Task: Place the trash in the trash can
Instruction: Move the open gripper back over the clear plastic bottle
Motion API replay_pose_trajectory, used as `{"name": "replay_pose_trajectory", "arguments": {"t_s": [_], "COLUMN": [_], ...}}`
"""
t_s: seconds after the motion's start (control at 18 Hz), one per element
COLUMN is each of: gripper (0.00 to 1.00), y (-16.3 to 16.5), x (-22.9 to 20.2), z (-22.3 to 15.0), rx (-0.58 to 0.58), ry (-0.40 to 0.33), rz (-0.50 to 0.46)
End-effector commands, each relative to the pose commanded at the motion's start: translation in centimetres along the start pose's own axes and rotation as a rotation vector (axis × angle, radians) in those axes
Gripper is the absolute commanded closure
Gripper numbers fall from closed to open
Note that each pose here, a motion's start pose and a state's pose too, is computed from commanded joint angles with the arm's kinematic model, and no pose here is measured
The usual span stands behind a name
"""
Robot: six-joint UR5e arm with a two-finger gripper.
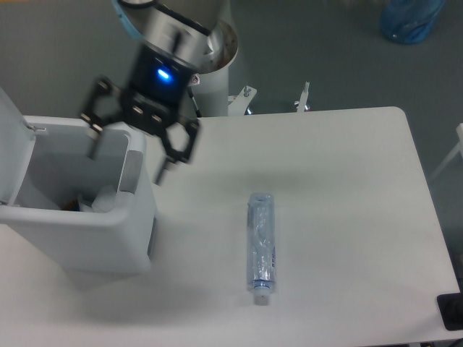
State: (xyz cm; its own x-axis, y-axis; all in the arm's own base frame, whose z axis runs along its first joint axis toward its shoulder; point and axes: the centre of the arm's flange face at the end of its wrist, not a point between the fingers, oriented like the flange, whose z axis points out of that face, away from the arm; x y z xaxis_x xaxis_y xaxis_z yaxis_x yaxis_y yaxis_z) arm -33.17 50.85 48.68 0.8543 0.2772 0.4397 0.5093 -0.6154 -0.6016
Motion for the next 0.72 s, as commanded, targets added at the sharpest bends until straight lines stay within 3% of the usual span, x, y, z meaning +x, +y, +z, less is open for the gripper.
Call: {"name": "replay_pose_trajectory", "arguments": {"t_s": [0.17, 0.33, 0.44, 0.72], "gripper": [0.0, 0.0, 0.0, 0.0], "y": [-1.1, -1.5, -1.0, -0.1], "x": [-4.8, -9.0, -11.5, -14.0], "z": [0.8, 3.8, 6.1, 8.2], "rx": [-0.007, -0.071, -0.118, -0.187], "ry": [-0.052, -0.169, -0.205, -0.272], "rz": [-0.043, -0.065, -0.088, -0.067]}}
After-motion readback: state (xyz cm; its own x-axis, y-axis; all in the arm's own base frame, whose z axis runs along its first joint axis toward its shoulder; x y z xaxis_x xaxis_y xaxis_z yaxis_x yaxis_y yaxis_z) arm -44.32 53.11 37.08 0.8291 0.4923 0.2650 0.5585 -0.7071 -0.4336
